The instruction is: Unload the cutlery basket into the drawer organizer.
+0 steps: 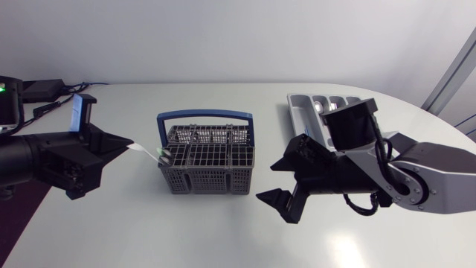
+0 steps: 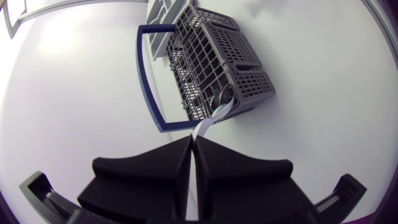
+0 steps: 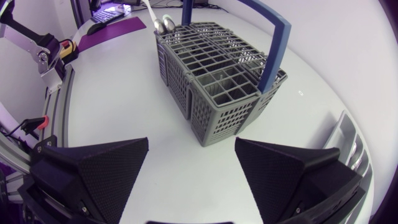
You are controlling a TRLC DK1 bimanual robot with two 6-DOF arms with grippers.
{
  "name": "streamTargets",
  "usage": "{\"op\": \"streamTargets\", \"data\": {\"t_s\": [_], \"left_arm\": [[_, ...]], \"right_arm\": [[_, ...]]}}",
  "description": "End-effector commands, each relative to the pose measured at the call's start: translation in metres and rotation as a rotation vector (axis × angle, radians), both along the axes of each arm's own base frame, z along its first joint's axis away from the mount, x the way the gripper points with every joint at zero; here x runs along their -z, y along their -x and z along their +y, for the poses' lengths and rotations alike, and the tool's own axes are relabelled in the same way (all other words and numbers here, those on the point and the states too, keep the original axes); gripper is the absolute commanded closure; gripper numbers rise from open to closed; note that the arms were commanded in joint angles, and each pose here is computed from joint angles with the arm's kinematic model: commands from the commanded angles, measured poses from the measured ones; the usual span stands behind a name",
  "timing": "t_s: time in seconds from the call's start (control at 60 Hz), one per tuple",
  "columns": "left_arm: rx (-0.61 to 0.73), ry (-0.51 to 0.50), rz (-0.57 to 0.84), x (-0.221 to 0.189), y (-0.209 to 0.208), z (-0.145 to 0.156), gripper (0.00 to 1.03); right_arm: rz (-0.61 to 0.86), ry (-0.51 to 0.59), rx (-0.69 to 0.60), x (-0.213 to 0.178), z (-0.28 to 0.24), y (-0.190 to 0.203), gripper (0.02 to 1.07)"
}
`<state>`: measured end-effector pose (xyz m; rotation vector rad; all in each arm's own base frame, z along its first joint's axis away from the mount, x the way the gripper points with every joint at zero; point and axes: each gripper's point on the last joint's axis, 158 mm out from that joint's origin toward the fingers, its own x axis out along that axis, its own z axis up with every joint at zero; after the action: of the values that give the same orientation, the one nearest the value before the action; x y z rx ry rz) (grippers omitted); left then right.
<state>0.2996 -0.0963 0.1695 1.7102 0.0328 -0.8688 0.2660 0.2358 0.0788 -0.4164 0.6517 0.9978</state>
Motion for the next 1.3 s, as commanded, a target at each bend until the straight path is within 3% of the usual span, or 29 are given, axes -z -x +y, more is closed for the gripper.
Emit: {"op": "streamTargets", "data": {"t_s": [0.0, 0.483, 0.8, 0.933, 1.15, 1.283], "left_arm": [[0.005, -0.021, -0.066, -0.023, -0.002, 0.006, 0.99], [-0.042, 0.059, -0.128, -0.064, -0.006, 0.019, 0.99], [-0.146, 0.292, -0.039, -0.103, -0.022, 0.006, 1.0], [-0.262, 0.409, 0.097, -0.115, -0.029, -0.016, 1.0], [-0.407, 0.553, 0.458, -0.09, -0.025, -0.072, 1.0], [-0.472, 0.629, 0.598, -0.082, -0.022, -0.102, 1.0]], "right_arm": [[0.002, -0.007, -0.006, 0.001, 0.001, 0.006, 0.07], [-0.009, -0.013, -0.009, -0.004, 0.001, 0.016, 0.07], [-0.095, -0.006, 0.015, -0.023, 0.005, 0.013, 0.07], [-0.191, 0.005, 0.06, -0.039, 0.004, 0.004, 0.07], [-0.389, -0.016, 0.127, -0.082, 0.015, -0.011, 0.07], [-0.514, -0.002, 0.154, -0.101, 0.022, -0.014, 0.07]]}}
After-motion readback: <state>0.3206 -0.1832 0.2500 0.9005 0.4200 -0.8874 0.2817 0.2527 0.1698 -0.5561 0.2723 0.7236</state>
